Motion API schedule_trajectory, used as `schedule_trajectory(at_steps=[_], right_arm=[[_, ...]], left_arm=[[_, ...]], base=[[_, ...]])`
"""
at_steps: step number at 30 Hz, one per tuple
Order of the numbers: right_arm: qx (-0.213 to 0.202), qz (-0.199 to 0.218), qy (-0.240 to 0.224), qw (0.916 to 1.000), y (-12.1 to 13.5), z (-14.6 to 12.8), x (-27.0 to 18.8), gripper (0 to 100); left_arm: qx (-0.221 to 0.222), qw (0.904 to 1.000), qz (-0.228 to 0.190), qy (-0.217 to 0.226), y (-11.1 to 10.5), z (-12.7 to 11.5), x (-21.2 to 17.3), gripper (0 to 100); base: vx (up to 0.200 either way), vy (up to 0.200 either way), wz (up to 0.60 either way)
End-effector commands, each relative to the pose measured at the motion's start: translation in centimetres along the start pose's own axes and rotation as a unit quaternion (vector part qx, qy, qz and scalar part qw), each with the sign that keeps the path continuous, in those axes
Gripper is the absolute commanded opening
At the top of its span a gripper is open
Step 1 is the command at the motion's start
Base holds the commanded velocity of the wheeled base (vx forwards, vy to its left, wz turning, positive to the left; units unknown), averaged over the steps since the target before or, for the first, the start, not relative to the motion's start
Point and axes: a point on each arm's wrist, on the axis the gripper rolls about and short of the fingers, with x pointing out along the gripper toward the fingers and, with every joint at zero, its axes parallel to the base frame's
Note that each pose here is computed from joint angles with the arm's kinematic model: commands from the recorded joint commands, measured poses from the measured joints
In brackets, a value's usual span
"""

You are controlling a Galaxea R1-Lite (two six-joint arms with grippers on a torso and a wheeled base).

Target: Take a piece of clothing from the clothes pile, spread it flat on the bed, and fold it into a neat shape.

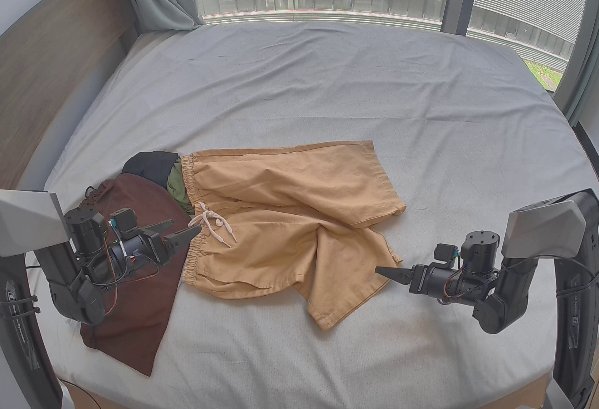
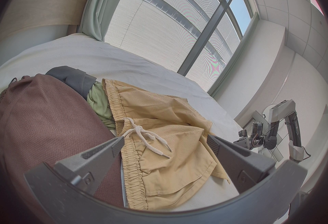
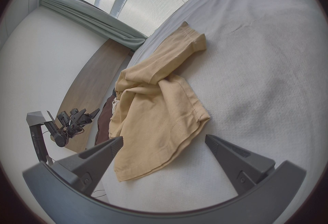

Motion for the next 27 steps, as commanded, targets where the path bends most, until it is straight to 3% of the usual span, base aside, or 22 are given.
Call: schedule_trajectory(at_steps=[1, 10, 27], right_arm=[[0.007, 0.003, 0.012, 0.9999, 0.0, -0.8, 0.6, 100], [0.051, 0.044, -0.015, 0.9976, 1.8, -0.1, 1.7, 100], [0.04, 0.042, -0.063, 0.9963, 1.8, 3.0, -0.2, 100]], left_arm=[[0.0, 1.0, 0.001, -0.001, 0.1, 0.0, 0.0, 100], [0.0, 1.0, 0.001, -0.002, 0.2, 0.0, 0.1, 100], [0.0, 1.0, 0.001, -0.001, 0.2, 0.0, 0.1, 100]], base=[[0.0, 0.0, 0.0], [0.0, 0.0, 0.0], [0.0, 0.0, 0.0]])
